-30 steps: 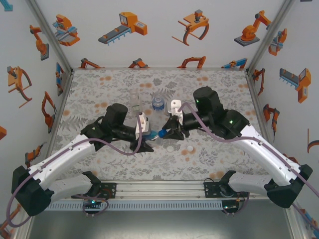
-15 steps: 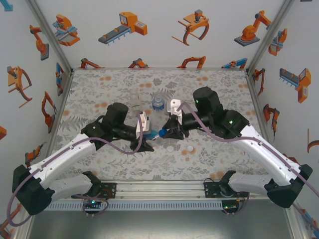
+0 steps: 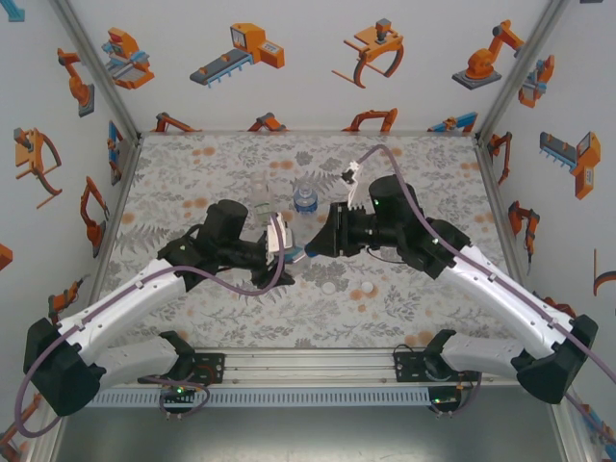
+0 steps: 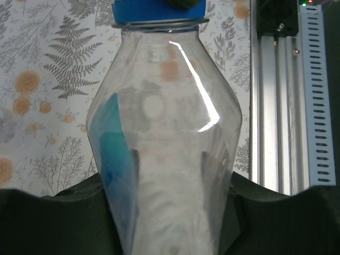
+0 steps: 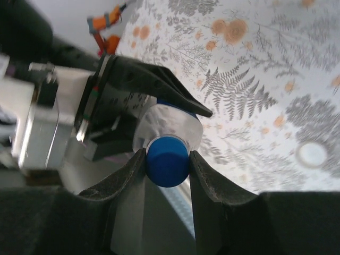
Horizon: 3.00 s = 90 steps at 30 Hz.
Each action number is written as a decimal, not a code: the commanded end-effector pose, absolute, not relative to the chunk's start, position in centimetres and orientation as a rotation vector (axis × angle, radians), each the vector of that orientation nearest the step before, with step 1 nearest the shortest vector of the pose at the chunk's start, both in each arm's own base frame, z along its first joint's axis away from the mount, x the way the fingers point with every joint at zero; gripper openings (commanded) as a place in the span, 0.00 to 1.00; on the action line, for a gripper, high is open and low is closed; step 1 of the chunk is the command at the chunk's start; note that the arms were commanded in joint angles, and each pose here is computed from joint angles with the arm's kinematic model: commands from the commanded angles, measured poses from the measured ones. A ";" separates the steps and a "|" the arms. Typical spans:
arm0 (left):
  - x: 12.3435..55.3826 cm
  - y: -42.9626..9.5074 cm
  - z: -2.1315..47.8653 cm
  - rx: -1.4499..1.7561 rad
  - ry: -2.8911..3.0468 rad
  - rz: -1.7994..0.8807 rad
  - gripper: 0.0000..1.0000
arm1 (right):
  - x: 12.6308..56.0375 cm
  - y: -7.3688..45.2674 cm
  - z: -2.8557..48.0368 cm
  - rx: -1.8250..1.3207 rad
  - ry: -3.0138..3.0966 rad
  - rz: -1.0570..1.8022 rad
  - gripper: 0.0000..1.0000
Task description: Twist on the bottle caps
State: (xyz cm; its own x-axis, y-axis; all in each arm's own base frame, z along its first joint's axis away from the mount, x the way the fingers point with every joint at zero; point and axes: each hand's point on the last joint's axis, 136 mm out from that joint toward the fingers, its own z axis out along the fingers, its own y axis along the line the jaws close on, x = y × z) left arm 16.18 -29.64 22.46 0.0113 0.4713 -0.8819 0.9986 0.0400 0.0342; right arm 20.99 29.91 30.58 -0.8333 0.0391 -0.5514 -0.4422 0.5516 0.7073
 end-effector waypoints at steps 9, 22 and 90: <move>19.3 -30.4 24.6 1.392 1.509 -0.753 0.30 | 23.4 29.8 29.7 0.195 2.360 1.309 0.00; 21.1 -27.1 25.6 1.245 1.605 -0.642 0.97 | 27.9 25.8 27.3 -0.017 2.405 0.911 0.00; 28.5 -14.1 23.5 0.502 2.052 -0.366 0.97 | 45.1 24.8 24.8 -0.281 2.208 0.406 0.50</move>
